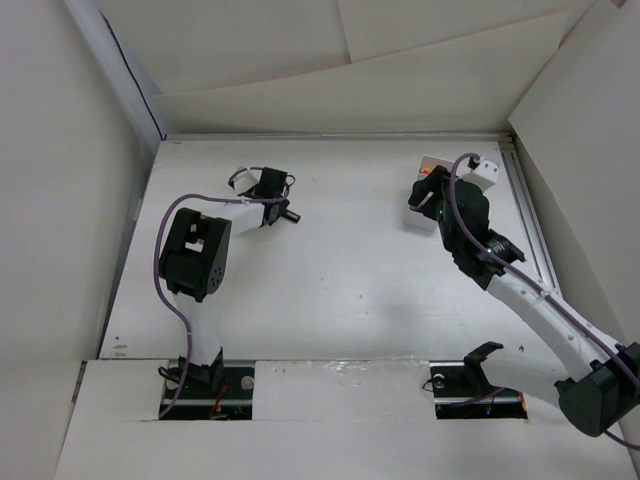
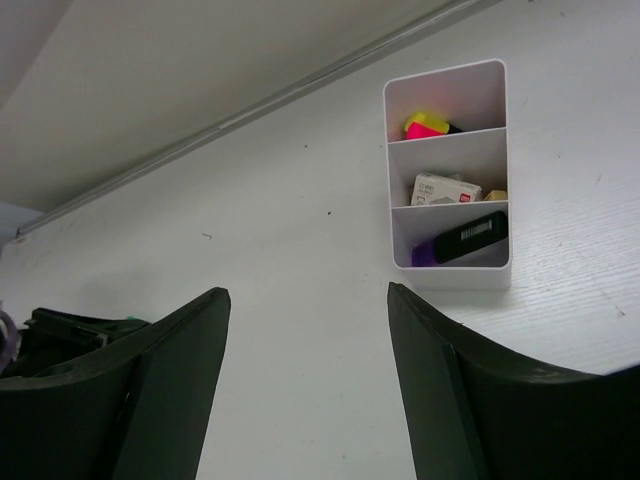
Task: Sort the stationery into containers
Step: Move the stationery to the center of the board, then pick up the stationery from the center of the board.
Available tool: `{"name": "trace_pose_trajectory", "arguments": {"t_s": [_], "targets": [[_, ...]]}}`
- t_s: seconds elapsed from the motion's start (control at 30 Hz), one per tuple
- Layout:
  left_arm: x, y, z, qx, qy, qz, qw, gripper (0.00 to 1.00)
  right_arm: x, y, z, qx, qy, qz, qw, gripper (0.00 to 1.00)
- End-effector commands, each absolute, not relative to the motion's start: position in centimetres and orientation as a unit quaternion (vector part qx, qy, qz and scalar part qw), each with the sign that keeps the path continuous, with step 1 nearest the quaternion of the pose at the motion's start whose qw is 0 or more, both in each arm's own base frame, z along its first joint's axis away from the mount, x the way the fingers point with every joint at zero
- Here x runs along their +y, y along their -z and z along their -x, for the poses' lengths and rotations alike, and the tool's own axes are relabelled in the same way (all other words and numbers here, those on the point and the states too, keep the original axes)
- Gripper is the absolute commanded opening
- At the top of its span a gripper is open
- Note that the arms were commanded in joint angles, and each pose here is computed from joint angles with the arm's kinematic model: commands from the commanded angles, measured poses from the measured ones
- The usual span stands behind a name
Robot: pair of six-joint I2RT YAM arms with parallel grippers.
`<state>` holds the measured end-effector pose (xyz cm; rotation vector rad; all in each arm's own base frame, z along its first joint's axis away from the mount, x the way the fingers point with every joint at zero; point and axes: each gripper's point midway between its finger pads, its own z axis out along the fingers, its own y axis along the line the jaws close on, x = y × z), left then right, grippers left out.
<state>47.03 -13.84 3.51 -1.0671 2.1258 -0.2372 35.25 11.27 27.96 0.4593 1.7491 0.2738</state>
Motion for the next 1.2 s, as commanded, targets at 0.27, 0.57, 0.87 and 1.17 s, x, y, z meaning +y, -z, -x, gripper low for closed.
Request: {"name": "trace_pose_trajectory", "arguments": {"t_s": [0.27,0.57,0.87,1.17], "targets": [[-13.9,-2.1,-45.9,0.864,0.029,0.372,0.338,0.13,8.8,-30.8,-34.2,0.725,-0.154,-0.209,0.638,0.71],[-13.6,-2.6,-43.9,0.877,0.041,0.335,0.343,0.0,10.8,-27.9,-36.3,0.767,-0.181,-0.162,0.594,0.8],[-12.8,-4.0,-41.2,0.869,0.071,0.313,0.376,0.0,13.9,-25.0,-37.8,0.804,-0.217,-0.116,0.541,0.86],[-15.3,-7.1,-39.1,0.862,0.174,0.262,0.397,0.0,18.8,-23.6,-37.8,0.819,-0.286,-0.046,0.495,0.87]]}}
